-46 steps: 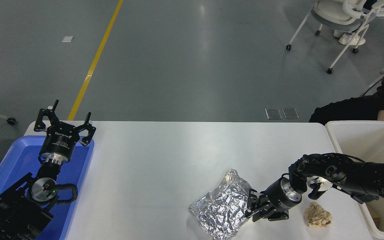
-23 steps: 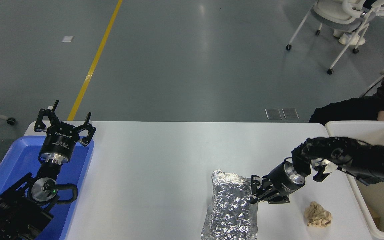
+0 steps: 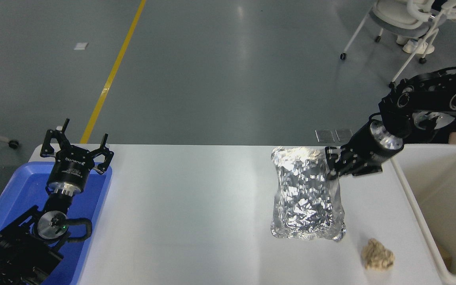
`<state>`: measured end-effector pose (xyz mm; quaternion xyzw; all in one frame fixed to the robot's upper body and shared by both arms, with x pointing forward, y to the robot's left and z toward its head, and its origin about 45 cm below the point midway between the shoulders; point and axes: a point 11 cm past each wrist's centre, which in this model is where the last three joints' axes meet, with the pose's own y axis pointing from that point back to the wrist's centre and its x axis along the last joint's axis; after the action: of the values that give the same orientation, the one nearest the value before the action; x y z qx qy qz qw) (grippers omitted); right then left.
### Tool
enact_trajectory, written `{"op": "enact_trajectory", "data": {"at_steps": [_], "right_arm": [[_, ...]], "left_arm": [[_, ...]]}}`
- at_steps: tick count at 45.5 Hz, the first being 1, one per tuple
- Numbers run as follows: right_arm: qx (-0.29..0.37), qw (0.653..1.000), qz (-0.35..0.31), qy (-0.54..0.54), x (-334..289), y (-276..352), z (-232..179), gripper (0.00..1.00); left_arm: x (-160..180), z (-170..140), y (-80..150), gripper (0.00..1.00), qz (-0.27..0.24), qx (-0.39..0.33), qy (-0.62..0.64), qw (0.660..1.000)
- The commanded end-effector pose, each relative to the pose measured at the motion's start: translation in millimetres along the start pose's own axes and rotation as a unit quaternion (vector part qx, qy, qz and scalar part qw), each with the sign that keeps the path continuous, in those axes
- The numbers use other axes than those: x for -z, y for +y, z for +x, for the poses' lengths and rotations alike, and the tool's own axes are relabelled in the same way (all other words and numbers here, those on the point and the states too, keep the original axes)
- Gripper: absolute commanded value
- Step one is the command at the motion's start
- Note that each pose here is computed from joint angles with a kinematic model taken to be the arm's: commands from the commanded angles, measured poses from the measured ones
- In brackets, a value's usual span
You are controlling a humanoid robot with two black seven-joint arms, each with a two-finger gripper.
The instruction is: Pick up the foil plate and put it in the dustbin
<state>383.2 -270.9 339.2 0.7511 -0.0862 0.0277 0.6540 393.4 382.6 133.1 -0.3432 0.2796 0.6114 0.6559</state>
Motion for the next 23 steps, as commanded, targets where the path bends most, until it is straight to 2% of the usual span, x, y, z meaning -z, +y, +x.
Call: {"op": "enact_trajectory", "data": {"at_steps": [1, 12, 23], "right_arm": [[-0.051, 0.997, -0.037, 0.033, 14.8, 79.4, -6.7, 0.00], [-0.074, 0.995, -0.047, 0.044, 17.6, 103.9, -4.8, 0.00], [-0.098, 0.988, -0.115, 0.044, -44.5, 117.7, 5.3, 0.00]], "left_arm": [[-0.1, 0.4, 0.1, 1.00, 0.000, -0.001, -0.001, 1.000], [-0.1, -0.6, -0.7, 1.00, 0.000, 0.000, 0.000, 1.000], [-0.2, 0.4, 0.1, 1.00, 0.000, -0.001, 0.000, 1.000]]}}
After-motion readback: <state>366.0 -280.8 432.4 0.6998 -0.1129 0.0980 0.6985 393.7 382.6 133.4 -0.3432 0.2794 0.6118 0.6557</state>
